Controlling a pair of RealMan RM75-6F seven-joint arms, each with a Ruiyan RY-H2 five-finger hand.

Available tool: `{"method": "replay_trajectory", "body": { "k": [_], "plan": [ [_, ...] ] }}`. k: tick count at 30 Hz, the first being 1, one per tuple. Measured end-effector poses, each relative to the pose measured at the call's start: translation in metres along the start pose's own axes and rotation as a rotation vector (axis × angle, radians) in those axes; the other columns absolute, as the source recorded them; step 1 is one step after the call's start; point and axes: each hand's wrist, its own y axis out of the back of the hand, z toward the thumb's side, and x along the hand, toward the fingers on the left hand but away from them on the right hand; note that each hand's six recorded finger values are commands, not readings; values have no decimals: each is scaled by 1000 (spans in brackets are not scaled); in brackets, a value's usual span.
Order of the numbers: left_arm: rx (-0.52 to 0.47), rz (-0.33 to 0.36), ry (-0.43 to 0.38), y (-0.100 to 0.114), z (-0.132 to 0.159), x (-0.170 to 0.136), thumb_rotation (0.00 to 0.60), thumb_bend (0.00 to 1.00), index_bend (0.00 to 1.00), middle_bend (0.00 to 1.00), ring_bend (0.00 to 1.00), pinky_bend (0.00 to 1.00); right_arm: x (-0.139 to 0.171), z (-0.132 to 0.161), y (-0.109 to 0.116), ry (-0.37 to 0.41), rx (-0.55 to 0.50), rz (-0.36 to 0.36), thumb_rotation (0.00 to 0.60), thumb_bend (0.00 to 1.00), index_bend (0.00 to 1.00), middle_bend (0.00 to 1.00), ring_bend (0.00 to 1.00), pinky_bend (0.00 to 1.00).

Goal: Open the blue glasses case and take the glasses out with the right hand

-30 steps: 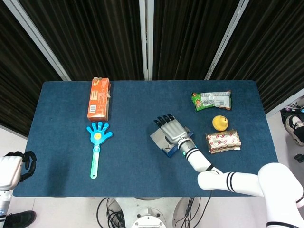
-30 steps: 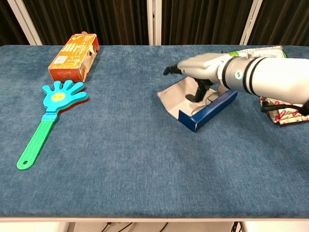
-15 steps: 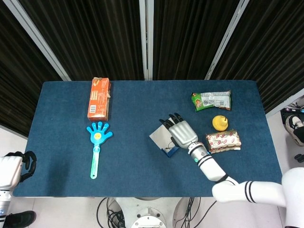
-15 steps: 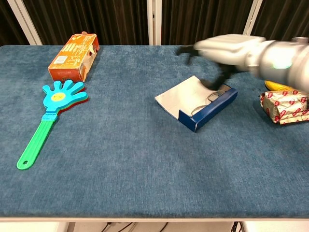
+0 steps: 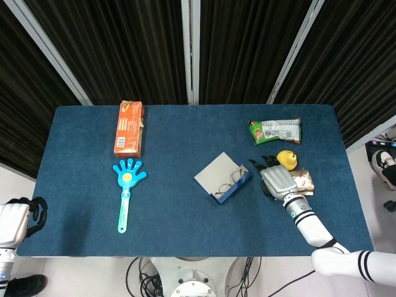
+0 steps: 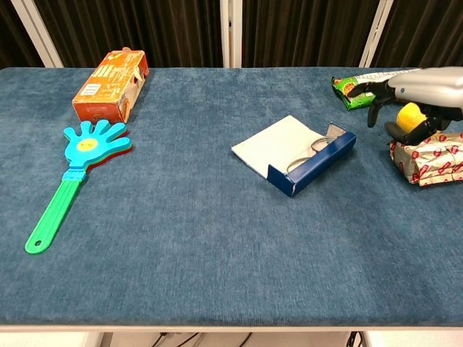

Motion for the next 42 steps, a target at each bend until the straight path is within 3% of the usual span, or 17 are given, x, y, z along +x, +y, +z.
{"method": "replay_trajectory", "body": {
  "k": [9,23,35,42],
  "plan": [
    [-2,-1,0,0,0,0,600,358,689,713,553,514,-29,1,-18,1,-29,38,600,645,0,248,0,0],
    [-3,-1,0,0,-1,0,600,358,688,713,554,514,-35,51,-36,146,-49,77,600,659,0,235,0,0],
    [-6,-7,-3,0,-1,0,600,358,689,714,554,514,12,70,-48,260,16,102,600,656,0,240,0,0],
    [-2,-3,-1,0,-1,0,600,358,688,713,554,514,47,92,-52,397,86,91,600,649,0,245,0,0]
  ]
}}
